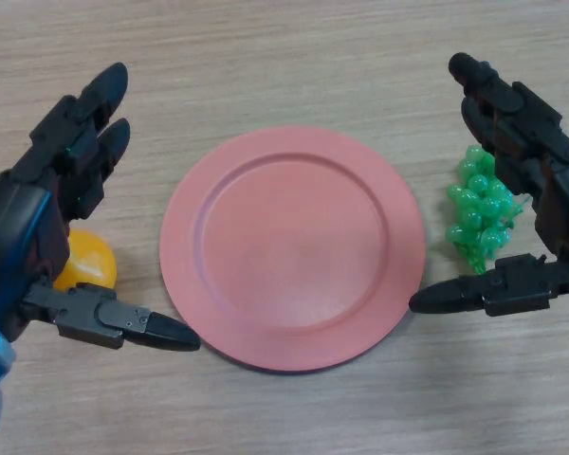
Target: Pick up the green grapes and place it on the plate
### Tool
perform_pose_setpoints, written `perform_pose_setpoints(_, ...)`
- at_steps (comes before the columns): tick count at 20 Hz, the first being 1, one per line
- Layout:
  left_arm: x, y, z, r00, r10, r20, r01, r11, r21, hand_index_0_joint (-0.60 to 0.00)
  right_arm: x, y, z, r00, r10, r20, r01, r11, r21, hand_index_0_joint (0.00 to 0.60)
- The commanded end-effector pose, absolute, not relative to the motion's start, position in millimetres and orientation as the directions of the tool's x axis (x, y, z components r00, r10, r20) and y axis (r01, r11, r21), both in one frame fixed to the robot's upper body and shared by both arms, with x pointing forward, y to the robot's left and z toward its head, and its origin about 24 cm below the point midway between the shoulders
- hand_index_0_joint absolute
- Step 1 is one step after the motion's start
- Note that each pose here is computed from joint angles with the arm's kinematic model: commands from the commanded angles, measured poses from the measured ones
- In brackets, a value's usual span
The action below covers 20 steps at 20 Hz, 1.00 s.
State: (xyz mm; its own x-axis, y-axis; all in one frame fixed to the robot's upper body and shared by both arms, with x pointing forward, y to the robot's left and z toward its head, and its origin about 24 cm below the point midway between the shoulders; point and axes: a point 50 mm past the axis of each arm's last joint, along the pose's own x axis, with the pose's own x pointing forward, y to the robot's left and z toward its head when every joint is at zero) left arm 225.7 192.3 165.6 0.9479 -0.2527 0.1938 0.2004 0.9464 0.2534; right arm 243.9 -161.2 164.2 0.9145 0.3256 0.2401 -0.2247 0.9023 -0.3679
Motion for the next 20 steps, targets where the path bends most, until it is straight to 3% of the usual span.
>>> perform_pose_setpoints(1, 221, 193, 188, 0.913, -0.27, 0.307, 0.158, 0.926, 0.344, 0.0, 234, -162, 197, 0.822, 0.33, 0.464, -0.118, 0.896, -0.429, 0.0)
perform_pose_setpoints(9, 227, 191, 188, 0.901, -0.263, 0.344, 0.14, 0.929, 0.343, 0.0, 244, -168, 193, 0.833, 0.325, 0.448, -0.105, 0.887, -0.45, 0.0)
perform_pose_setpoints(13, 226, 189, 186, 0.904, -0.266, 0.334, 0.147, 0.928, 0.342, 0.0, 261, -178, 193, 0.86, 0.285, 0.424, -0.035, 0.861, -0.507, 0.0)
perform_pose_setpoints(16, 225, 189, 186, 0.908, -0.274, 0.318, 0.157, 0.924, 0.348, 0.0, 276, -191, 193, 0.887, 0.28, 0.367, 0.033, 0.753, -0.657, 0.0)
perform_pose_setpoints(20, 221, 188, 188, 0.905, -0.273, 0.327, 0.153, 0.925, 0.349, 0.0, 295, -200, 193, 0.912, 0.307, 0.271, 0.027, 0.616, -0.787, 0.0)
